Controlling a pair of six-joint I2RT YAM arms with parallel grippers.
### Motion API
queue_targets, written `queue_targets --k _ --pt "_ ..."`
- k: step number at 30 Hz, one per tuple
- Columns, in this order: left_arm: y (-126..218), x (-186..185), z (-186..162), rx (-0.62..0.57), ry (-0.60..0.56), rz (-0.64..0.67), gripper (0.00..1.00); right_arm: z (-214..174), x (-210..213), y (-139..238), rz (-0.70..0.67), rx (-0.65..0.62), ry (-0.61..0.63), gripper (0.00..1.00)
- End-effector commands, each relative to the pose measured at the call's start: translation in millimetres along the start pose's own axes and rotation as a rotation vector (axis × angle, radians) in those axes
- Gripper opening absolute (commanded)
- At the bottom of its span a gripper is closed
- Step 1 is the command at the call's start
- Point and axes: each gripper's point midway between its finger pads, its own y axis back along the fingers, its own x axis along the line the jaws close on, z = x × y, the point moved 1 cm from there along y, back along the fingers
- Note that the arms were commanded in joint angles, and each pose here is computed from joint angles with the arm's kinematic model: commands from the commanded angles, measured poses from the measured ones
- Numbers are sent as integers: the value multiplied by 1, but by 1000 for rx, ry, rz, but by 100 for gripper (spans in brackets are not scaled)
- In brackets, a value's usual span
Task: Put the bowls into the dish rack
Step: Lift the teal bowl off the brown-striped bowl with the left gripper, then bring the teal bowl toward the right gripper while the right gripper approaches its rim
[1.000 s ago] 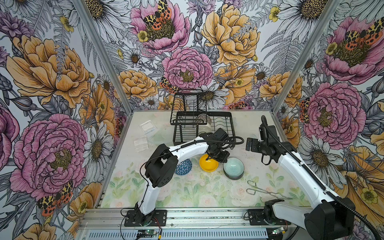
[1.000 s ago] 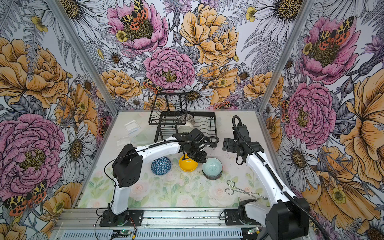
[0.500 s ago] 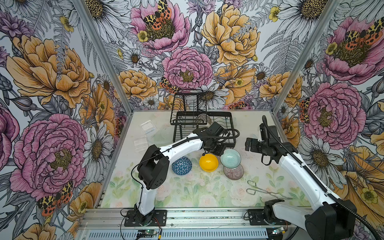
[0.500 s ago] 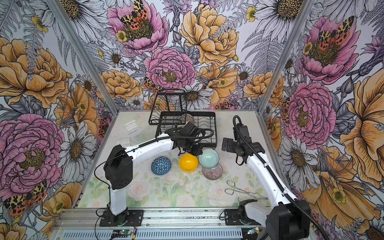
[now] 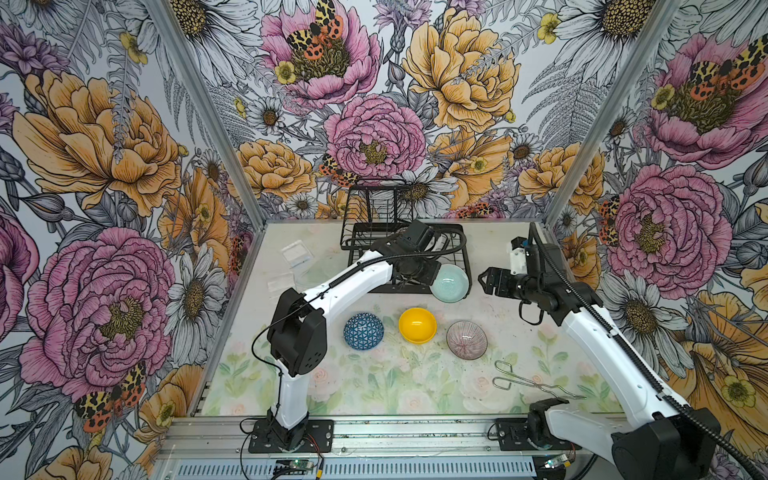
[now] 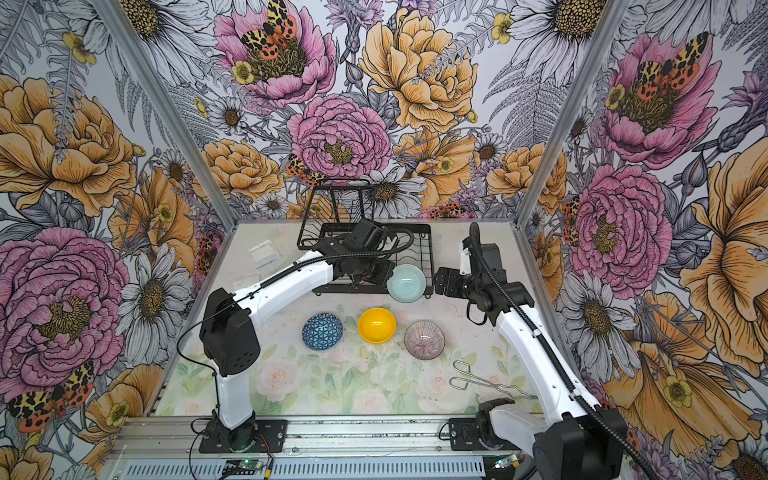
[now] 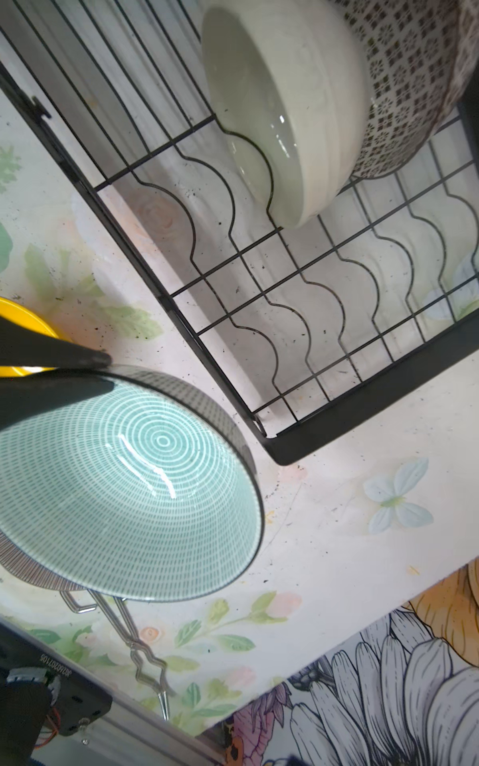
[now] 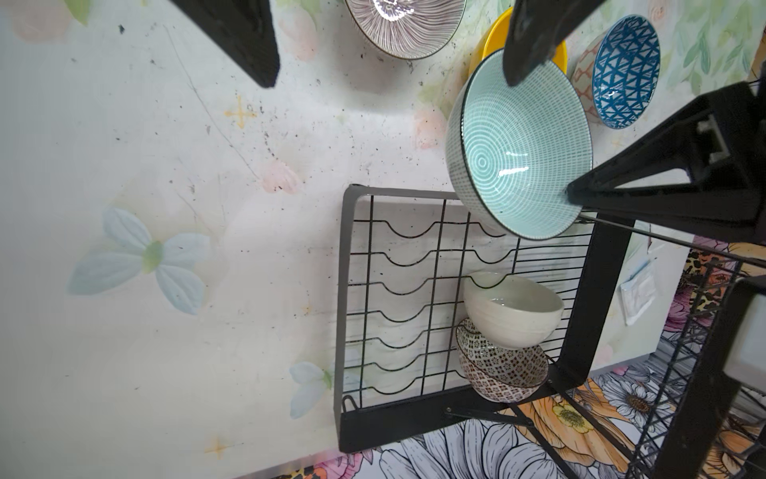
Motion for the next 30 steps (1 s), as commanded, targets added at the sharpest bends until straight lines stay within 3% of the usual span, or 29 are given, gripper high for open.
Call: queue_targets --k 1,11,18,25,30 --pt "20 -7 35 -116 -38 -7 0 14 22 -1 84 -25 2 82" --pt "31 -16 47 -155 -51 -22 0 16 39 -18 97 -29 11 70" --pt "36 -26 50 -168 -66 -35 0 19 38 -19 79 -45 16 54" --pt "43 -34 52 -180 -72 -62 0 16 37 -20 66 -45 19 52" --pt "45 -37 52 -181 -78 -72 0 14 37 -23 59 -38 21 45"
